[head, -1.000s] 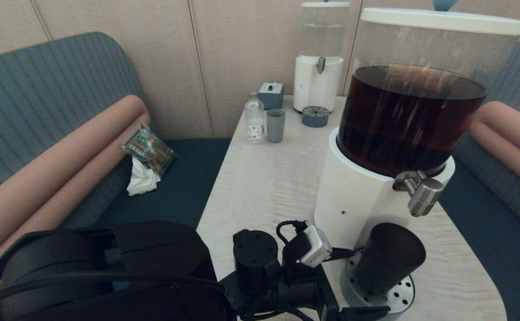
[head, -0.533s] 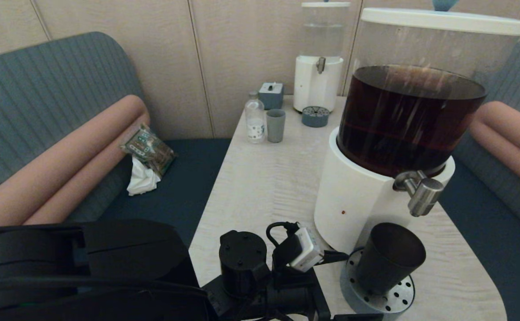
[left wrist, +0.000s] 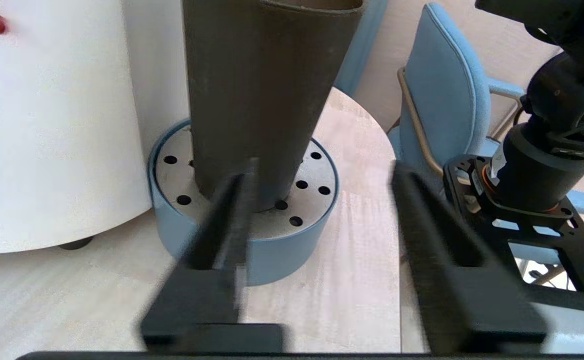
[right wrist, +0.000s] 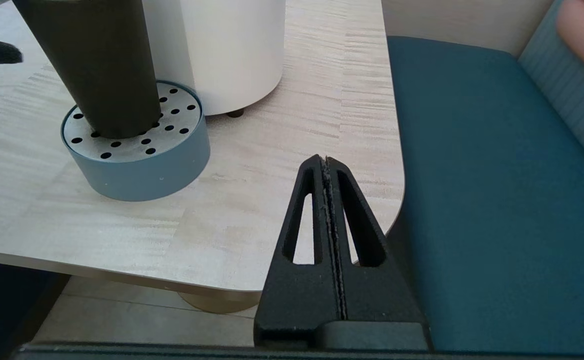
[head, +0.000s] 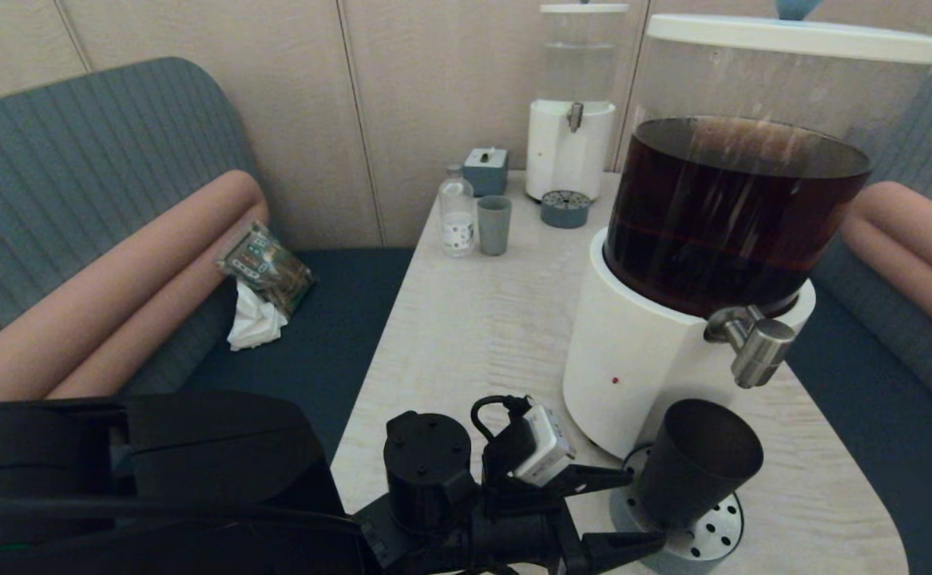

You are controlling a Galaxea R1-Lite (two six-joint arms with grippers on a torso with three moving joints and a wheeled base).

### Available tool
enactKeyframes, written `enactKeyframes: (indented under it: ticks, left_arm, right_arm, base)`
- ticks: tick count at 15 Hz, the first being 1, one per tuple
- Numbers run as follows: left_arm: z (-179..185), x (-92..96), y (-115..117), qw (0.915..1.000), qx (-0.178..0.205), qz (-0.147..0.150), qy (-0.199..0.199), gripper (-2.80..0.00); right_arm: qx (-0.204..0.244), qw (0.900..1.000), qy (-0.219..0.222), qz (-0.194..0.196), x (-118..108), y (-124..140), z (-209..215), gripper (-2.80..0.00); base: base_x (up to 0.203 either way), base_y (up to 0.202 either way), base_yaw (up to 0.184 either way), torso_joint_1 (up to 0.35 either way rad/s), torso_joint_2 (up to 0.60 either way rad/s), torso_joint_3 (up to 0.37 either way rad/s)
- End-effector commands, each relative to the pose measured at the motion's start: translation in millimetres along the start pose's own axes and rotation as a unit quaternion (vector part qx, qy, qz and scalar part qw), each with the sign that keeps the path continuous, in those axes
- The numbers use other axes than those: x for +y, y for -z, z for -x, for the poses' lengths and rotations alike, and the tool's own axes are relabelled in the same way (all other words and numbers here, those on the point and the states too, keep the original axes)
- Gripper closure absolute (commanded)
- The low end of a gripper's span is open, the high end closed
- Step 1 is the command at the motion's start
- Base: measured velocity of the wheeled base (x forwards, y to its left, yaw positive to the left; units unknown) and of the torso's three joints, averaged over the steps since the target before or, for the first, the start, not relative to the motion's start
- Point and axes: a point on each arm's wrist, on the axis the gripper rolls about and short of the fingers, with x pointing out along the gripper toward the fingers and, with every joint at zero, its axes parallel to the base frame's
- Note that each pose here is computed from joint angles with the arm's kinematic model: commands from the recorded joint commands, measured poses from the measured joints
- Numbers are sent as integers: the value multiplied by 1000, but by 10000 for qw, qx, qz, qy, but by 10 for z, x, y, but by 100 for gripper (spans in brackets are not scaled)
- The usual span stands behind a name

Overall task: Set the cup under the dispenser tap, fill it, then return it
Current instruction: Place it under the water dispenser

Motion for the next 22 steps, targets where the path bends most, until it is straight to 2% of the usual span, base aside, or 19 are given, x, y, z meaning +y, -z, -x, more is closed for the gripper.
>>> enactKeyframes:
  ticks: [1,11,22]
  left_arm:
    - [-4,3,-17,10000,-53,-26,18,0]
    - [-155,110,91,9999,-88,-39,-41,0]
    - [-275,180,85,9997,-242,-92,-24,0]
  right_arm:
    - [11,10000,-3,4,0,8,-2,0]
    - [11,10000,-3,4,0,8,-2,0]
    - [11,10000,-3,4,0,8,-2,0]
  base:
    - [0,0,0,0,0,0]
    - [0,0,0,0,0,0]
    - [0,0,0,0,0,0]
